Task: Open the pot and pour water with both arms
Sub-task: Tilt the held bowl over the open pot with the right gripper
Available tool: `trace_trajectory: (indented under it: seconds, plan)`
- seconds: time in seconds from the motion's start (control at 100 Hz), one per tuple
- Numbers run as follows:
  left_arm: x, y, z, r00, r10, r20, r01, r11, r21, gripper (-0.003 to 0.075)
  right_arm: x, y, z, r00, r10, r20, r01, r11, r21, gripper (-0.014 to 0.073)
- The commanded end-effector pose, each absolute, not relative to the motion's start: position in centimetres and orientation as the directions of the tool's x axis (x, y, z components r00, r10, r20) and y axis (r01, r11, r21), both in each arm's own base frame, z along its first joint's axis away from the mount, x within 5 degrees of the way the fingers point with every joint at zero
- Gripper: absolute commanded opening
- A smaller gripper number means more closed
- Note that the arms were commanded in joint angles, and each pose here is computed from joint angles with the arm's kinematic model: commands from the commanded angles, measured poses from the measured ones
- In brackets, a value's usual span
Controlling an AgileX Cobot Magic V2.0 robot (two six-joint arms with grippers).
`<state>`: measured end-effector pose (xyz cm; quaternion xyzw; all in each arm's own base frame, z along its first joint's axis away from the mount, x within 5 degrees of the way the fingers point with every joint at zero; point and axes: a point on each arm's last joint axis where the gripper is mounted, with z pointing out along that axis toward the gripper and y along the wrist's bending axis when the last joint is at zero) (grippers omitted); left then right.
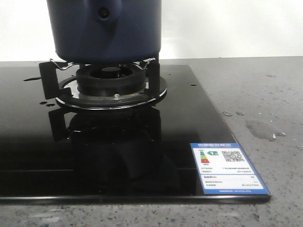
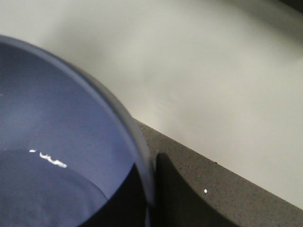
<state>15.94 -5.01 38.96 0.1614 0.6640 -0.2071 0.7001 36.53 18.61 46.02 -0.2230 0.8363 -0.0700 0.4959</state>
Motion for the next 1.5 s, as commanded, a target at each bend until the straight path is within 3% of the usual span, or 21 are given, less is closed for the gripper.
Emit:
trace_trajectory:
  seconds: [0.0,0.18,0.54,0.85,1.19,1.41,1.49]
  plan:
    - [15.4,-5.2,40.5,0.072,-0.141,-0.987,0.525,0.847,-0.083,0.0294,35.3,18.4,49.5,-0.254,-0.428,-0.868,-0.221,0.899,-0.378,-0.0041]
    - [15.4,-5.2,40.5,0.073,-0.139,-0.988,0.525,0.847,-0.081,0.0294,35.0,20.6,49.2,-0.189,-0.516,-0.835,-0.187,0.854,-0.486,-0.0041]
    - [15.3,-5.6,40.4,0.070,-0.111,-0.991,0.532,0.845,-0.057,0.0294,33.9,24.6,49.0,-0.075,-0.700,-0.710,0.024,0.710,-0.703,-0.0041]
    - [15.2,-6.1,40.4,0.069,-0.105,-0.992,0.537,0.842,-0.052,0.0294,33.4,24.6,50.1,-0.038,-0.761,-0.648,0.132,0.639,-0.758,-0.0041]
    - [15.2,-6.2,40.3,0.074,-0.095,-0.993,0.534,0.845,-0.041,0.0294,31.6,26.0,52.1,0.067,-0.861,-0.504,0.295,0.500,-0.814,-0.0041]
    - [15.2,-6.3,40.3,0.079,-0.086,-0.993,0.532,0.846,-0.031,0.0294,31.4,26.1,52.2,0.066,-0.861,-0.505,0.299,0.500,-0.813,-0.0041]
    - [15.2,-6.3,40.3,0.079,-0.086,-0.993,0.532,0.846,-0.031,0.0294,31.5,26.0,51.6,0.040,-0.835,-0.548,0.255,0.539,-0.803,-0.0042]
